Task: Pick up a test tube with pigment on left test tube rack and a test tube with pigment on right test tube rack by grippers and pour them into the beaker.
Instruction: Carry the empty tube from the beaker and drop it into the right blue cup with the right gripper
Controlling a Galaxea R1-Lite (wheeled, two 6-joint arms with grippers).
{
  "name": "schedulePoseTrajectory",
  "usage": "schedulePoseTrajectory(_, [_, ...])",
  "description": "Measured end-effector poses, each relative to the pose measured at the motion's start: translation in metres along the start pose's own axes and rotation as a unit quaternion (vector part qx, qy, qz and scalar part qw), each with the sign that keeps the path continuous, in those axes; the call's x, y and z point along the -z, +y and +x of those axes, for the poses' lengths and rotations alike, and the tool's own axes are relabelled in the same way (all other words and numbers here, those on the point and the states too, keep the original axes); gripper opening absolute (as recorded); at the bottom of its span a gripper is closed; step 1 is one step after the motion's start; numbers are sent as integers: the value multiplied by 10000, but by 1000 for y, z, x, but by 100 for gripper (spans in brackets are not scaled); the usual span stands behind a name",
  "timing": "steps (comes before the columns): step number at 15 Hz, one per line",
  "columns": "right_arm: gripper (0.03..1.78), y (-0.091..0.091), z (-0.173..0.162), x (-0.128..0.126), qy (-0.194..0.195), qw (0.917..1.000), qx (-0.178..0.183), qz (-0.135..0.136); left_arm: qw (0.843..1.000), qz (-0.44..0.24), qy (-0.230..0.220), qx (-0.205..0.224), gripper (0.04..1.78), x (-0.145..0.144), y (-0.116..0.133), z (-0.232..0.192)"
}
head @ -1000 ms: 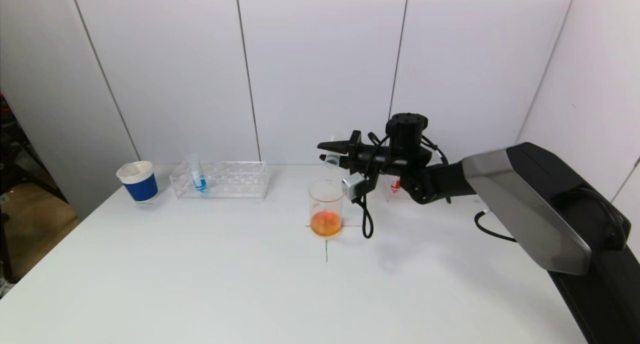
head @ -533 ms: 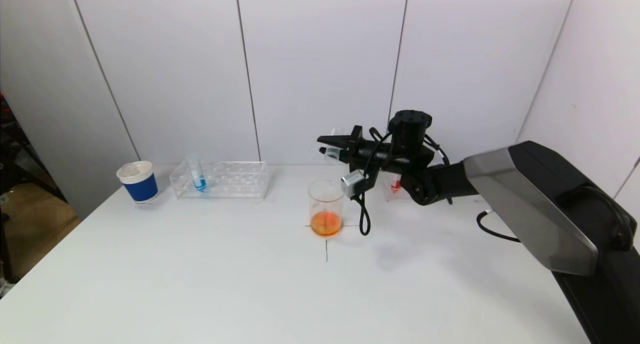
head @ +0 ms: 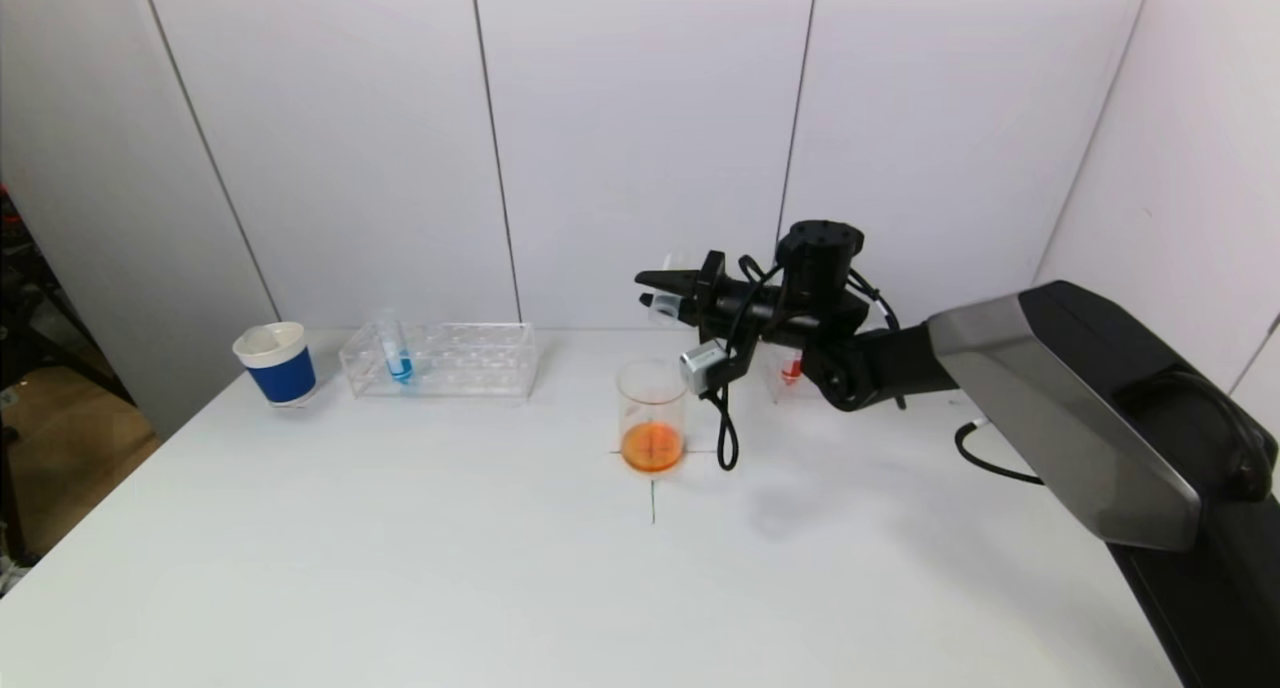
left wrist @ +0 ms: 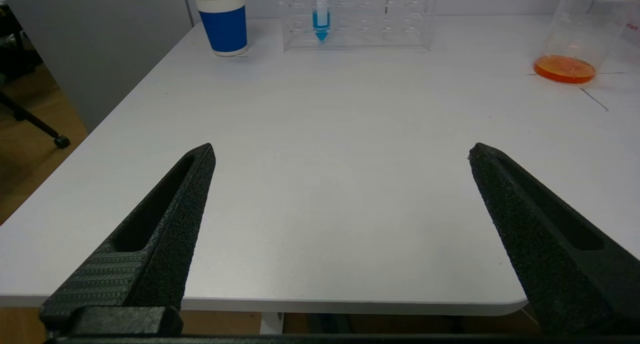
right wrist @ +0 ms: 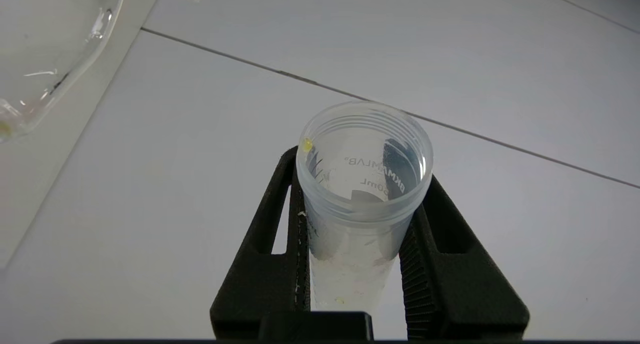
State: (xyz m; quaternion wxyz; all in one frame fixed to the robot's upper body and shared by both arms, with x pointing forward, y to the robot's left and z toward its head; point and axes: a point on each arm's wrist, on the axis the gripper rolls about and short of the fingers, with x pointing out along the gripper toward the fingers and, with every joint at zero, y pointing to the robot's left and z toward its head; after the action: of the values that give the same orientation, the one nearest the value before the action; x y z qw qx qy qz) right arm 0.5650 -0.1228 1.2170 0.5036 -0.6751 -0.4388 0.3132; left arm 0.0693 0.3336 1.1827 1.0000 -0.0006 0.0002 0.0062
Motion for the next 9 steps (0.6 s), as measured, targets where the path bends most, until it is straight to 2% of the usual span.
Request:
schedulePoseTrajectory(4, [56, -1, 0, 1, 129, 9992, -30, 370, 10000, 0, 0, -1, 177, 0, 0, 0])
schedulePoseTrajectory(5, [56, -2, 1, 1, 175, 9981, -22, 586, 10000, 0, -2, 0, 177, 0, 0, 0])
schedulePoseTrajectory(7, [56, -7, 2, 3, 320, 9916, 46, 1250, 10000, 2, 0, 0, 177, 0, 0, 0])
schedulePoseTrajectory(9, [56, -14, 4, 7, 551, 9786, 145, 1976, 10000, 2, 0, -1, 177, 0, 0, 0])
